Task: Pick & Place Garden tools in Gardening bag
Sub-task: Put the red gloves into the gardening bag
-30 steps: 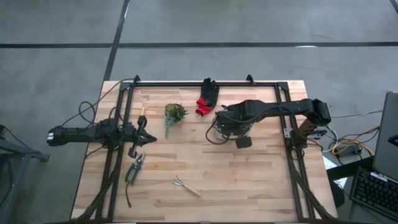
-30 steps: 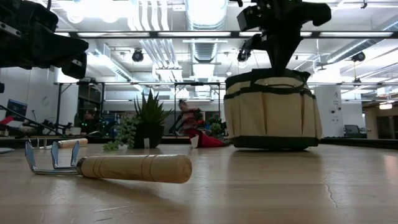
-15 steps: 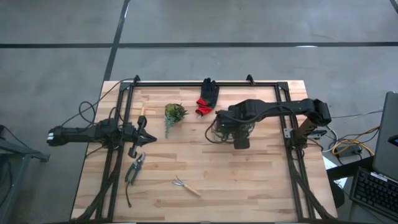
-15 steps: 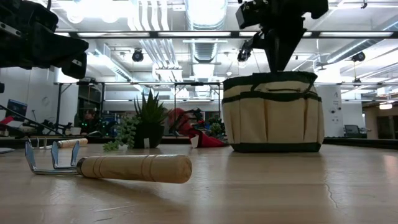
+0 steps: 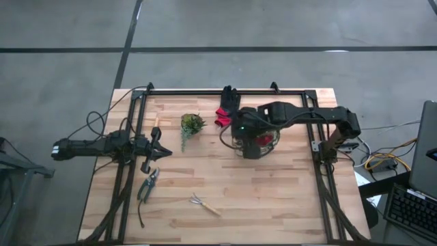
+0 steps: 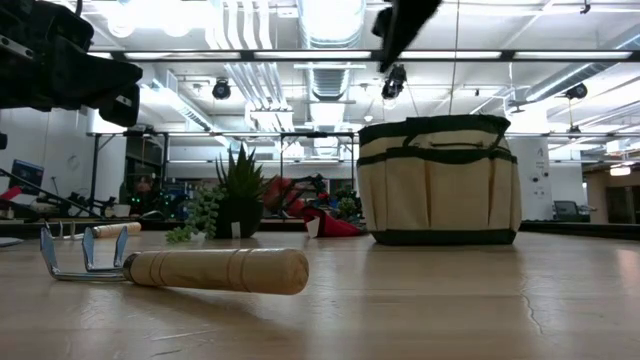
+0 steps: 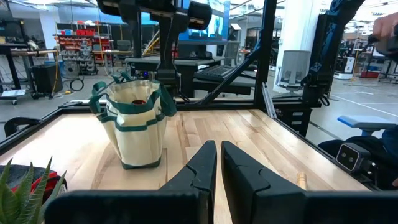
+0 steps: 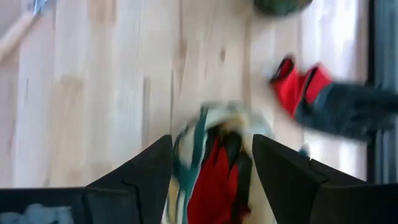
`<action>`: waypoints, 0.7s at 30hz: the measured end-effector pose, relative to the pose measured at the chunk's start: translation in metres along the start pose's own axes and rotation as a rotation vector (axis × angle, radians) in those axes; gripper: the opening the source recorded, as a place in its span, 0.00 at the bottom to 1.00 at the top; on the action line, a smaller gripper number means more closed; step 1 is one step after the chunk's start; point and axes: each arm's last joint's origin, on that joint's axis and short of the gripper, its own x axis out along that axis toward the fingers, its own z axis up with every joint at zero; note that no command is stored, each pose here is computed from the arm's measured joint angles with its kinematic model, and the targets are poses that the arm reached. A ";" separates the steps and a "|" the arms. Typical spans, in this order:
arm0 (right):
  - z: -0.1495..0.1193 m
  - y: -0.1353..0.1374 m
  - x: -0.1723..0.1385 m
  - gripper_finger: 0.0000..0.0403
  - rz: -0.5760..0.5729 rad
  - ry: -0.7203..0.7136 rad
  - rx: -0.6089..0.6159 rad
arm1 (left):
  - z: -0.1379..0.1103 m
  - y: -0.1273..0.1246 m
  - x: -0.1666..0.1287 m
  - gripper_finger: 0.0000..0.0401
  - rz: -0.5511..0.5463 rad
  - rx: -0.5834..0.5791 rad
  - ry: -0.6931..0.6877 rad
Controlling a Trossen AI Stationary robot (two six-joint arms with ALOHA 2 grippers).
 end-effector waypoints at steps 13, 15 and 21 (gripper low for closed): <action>0.038 -0.024 0.067 0.52 -0.086 -0.146 0.010 | 0.000 0.000 0.000 0.07 0.000 0.000 -0.001; 0.039 -0.035 0.084 0.52 -0.114 -0.108 0.014 | 0.000 0.000 0.000 0.07 0.000 0.000 -0.001; 0.038 -0.071 0.133 0.52 -0.141 0.000 0.047 | 0.000 0.000 0.000 0.07 0.000 0.000 0.000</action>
